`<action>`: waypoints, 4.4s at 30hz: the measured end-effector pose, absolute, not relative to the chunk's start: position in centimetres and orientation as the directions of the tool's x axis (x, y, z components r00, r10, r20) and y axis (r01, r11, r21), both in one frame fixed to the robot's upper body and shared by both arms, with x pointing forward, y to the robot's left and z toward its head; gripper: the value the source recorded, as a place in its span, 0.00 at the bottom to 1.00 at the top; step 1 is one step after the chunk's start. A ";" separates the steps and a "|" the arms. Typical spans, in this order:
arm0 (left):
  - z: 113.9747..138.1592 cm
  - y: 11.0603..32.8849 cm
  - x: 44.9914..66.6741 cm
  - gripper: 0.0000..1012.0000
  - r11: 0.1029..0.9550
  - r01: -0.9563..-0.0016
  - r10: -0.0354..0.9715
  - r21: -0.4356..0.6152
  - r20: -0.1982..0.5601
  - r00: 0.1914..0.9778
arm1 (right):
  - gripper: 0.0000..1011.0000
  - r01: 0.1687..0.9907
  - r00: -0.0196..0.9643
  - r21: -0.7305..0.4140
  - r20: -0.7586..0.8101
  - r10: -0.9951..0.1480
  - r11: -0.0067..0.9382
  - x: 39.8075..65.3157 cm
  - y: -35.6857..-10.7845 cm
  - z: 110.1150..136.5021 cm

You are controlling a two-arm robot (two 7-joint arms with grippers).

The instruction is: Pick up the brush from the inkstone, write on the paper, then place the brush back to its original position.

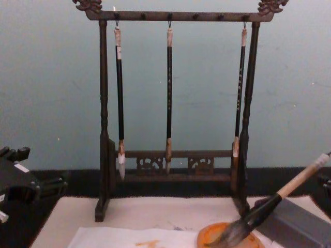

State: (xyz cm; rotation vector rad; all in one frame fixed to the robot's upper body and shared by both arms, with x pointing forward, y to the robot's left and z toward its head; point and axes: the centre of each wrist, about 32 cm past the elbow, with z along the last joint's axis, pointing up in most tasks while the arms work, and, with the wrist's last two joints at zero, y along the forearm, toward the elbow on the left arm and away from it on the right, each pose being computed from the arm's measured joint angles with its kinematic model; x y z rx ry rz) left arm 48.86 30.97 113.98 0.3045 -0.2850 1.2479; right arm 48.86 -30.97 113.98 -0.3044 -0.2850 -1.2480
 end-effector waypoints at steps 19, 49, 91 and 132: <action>114.0 31.0 48.9 1.00 0.287 -0.955 0.880 0.070 0.374 0.292 | 0.99 0.955 0.292 -0.070 0.374 -0.880 0.287 48.9 -31.0 114.0; 114.0 31.0 48.9 1.00 0.287 -0.955 0.880 0.070 0.374 0.292 | 0.99 0.955 0.292 -0.070 0.374 -0.880 0.287 48.9 -31.0 114.0; 114.0 31.0 48.9 1.00 0.287 -0.955 0.880 0.070 0.374 0.292 | 0.99 0.876 0.309 -0.062 -0.691 -0.653 0.479 48.6 -33.5 114.8; 114.0 31.0 48.9 1.00 0.287 -0.955 0.880 0.070 0.374 0.292 | 0.99 0.870 0.191 -0.105 -0.830 -0.524 0.482 57.6 -31.9 113.5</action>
